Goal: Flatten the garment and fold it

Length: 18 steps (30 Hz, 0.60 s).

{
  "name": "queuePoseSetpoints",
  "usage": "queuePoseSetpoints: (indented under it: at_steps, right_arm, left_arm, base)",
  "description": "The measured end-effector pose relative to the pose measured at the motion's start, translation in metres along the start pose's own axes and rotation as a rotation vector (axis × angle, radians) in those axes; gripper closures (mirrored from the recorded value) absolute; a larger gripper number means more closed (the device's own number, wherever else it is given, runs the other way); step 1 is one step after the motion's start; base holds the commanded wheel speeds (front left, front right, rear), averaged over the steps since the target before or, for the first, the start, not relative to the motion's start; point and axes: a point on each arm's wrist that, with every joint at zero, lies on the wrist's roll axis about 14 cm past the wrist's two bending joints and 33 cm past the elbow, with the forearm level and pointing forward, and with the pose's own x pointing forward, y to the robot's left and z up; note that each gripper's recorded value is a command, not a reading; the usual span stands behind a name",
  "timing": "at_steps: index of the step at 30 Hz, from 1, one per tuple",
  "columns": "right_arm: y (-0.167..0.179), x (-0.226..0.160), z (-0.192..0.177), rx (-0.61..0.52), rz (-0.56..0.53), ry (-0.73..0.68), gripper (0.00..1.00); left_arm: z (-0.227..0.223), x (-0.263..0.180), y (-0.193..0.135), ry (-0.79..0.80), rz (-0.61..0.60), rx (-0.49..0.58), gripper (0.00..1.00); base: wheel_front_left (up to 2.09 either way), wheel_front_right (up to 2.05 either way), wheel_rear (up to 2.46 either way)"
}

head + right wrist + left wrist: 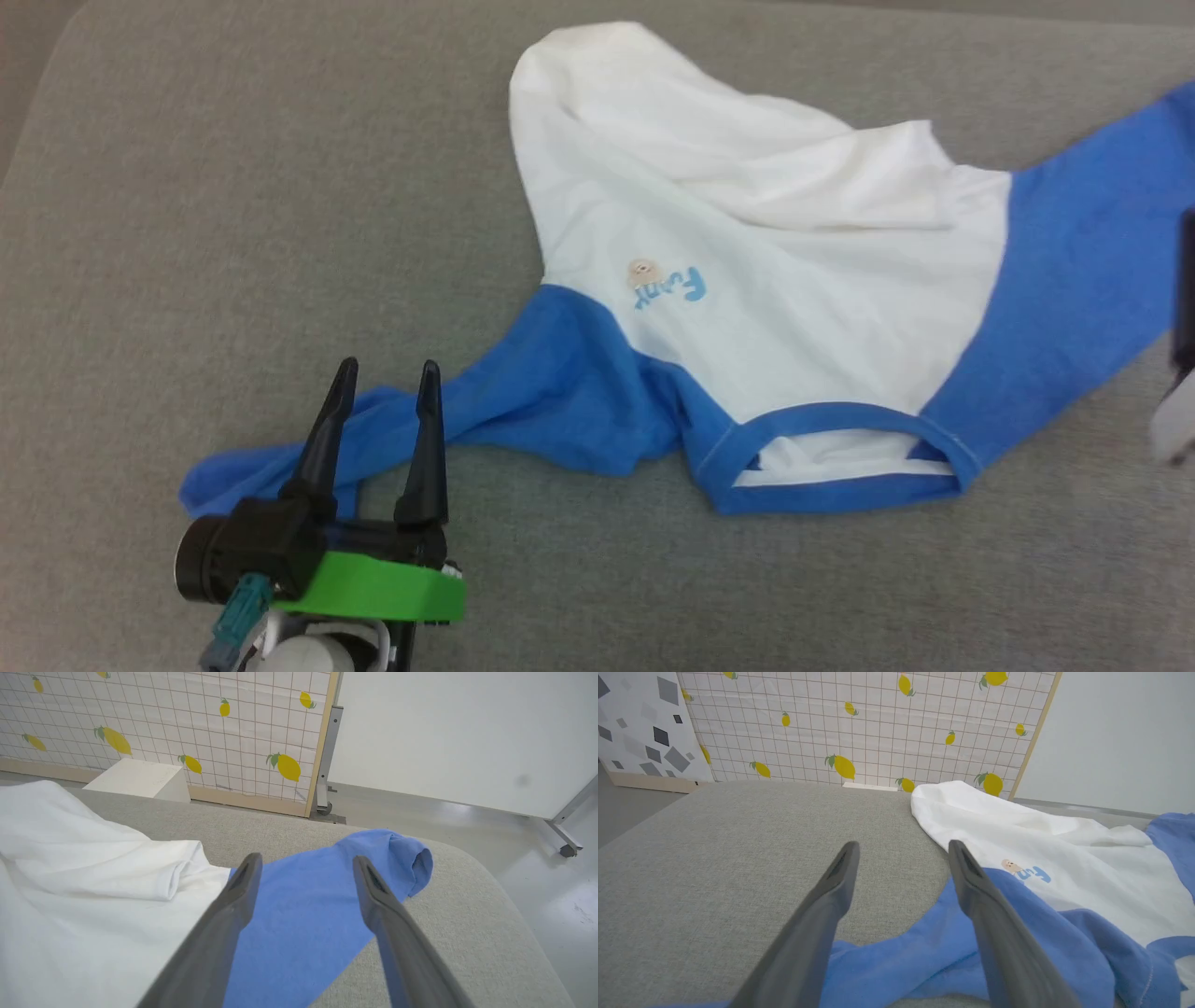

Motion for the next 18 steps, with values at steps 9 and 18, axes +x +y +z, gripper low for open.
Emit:
queuePoseSetpoints:
  at_steps: [9,18]
  right_arm:
    - [0.007,-0.084,-0.031,0.084,-0.023,0.012,0.0]
    - [-0.01,-0.112,-0.037,0.178,-0.064,-0.006,0.0]
  left_arm:
    - [0.005,-0.015,-0.019,-0.007,-0.042,-0.024,0.0]
    - [-0.014,-0.023,-0.012,0.163,-0.101,0.087,0.0]
  base:
    - [0.0,0.0,0.0]
    - [0.0,0.0,0.0]
